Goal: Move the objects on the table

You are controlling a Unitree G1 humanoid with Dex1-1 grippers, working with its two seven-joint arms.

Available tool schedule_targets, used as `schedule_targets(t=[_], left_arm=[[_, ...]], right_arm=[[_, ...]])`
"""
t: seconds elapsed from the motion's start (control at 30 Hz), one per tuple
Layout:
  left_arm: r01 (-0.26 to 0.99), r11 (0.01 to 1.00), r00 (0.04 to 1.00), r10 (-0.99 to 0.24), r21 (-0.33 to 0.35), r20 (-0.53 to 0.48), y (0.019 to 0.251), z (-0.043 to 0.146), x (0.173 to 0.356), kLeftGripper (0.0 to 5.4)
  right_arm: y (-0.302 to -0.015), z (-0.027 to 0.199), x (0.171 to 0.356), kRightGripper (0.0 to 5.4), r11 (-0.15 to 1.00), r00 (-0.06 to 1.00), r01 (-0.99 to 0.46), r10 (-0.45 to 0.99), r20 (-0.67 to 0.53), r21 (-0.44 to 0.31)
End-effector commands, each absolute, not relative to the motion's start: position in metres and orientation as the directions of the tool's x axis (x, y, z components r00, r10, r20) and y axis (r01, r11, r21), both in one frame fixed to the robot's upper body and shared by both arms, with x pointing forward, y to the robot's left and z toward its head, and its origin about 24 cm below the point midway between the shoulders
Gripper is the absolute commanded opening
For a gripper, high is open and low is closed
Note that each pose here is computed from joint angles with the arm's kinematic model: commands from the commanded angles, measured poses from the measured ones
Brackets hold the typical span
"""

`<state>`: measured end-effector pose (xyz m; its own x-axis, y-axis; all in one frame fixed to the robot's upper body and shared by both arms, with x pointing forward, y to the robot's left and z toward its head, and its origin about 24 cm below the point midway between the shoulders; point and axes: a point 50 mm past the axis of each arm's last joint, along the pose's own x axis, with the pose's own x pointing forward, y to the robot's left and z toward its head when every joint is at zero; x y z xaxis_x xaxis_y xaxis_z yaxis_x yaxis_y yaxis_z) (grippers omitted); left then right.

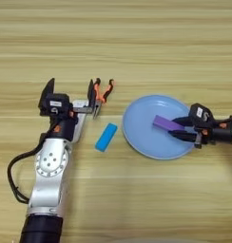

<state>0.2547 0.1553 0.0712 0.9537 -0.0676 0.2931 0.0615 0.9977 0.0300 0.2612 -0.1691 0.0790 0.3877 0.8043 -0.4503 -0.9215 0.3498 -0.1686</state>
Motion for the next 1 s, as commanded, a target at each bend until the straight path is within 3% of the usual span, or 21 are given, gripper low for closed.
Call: schedule_targets(t=[0.03,0.23,0.53,0.63,0.77,1.0], left_arm=[[0.078,0.995,0.945,-0.094,0.063,0.312,0.154,0.077,0.255,5.4],[0.084,0.994,0.943,-0.102,0.07,0.316,0.155,0.077,0.252,5.4],[0.121,0.988,0.931,-0.145,0.093,0.334,0.16,0.081,0.249,5.4],[0.211,0.975,0.916,-0.224,0.076,0.333,0.159,0.085,0.248,5.4],[0.411,0.9,0.839,-0.436,0.145,0.325,0.152,0.089,0.236,5.4],[0.73,0.659,0.616,-0.749,0.181,0.245,0.137,0.093,0.21,5.4]], right_arm=[[-0.178,0.097,0.256,1.43,0.326,0.385,-0.922,0.814,-0.434,-0.207],[-0.189,0.112,0.238,1.43,0.225,0.307,-0.947,0.843,-0.442,-0.23],[-0.194,0.117,0.215,1.43,0.069,0.168,-0.973,0.867,-0.47,-0.221],[-0.193,0.117,0.215,1.43,0.057,0.16,-0.973,0.865,-0.475,-0.224],[-0.191,0.119,0.212,1.43,0.027,0.135,-0.975,0.863,-0.488,-0.222],[-0.184,0.121,0.208,1.43,-0.006,0.108,-0.974,0.863,-0.494,-0.225]])
